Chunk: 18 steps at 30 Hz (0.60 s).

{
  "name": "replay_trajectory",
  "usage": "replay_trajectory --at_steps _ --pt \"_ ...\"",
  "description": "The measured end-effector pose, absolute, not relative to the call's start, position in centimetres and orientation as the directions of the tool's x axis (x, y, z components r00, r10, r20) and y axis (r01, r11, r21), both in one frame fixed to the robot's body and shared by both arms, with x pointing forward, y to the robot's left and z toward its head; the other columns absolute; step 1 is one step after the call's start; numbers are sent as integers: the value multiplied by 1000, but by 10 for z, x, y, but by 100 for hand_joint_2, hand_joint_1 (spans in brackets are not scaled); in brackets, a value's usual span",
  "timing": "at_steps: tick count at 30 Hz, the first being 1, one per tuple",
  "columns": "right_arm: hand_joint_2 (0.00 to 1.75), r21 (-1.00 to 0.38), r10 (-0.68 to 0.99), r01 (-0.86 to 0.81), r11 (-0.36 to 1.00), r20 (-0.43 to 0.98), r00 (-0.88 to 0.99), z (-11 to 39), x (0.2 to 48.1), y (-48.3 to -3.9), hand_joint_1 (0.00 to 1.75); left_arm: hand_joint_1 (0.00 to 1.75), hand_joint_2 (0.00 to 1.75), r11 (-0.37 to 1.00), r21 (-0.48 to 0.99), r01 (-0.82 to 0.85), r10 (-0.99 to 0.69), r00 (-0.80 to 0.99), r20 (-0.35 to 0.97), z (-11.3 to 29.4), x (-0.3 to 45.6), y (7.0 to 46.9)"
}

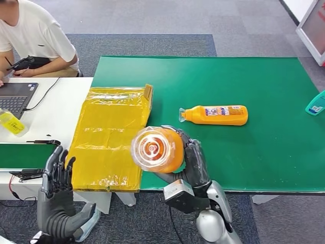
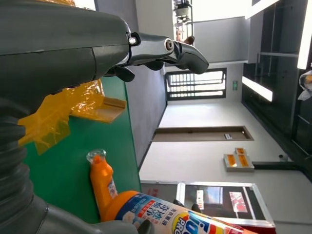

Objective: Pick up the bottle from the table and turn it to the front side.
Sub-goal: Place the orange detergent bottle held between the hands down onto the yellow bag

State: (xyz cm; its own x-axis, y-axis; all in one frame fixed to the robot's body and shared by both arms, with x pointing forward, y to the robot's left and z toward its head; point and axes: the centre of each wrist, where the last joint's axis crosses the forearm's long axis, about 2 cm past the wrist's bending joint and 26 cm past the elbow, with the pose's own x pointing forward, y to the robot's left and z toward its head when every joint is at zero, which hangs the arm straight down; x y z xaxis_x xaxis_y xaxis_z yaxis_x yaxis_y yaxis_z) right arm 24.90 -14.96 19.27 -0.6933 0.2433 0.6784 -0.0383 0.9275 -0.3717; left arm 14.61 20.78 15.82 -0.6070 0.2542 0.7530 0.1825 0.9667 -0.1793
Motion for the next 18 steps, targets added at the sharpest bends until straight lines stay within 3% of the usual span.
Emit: replay_trajectory --at_steps 6,18 --pt "175 -475 370 78 877 560 -741 191 240 -138 175 0 175 984 -11 178 121 -622 774 169 158 195" --pt "175 -627 482 173 759 363 -797 176 234 -97 175 0 175 888 121 445 237 -665 708 199 182 135"
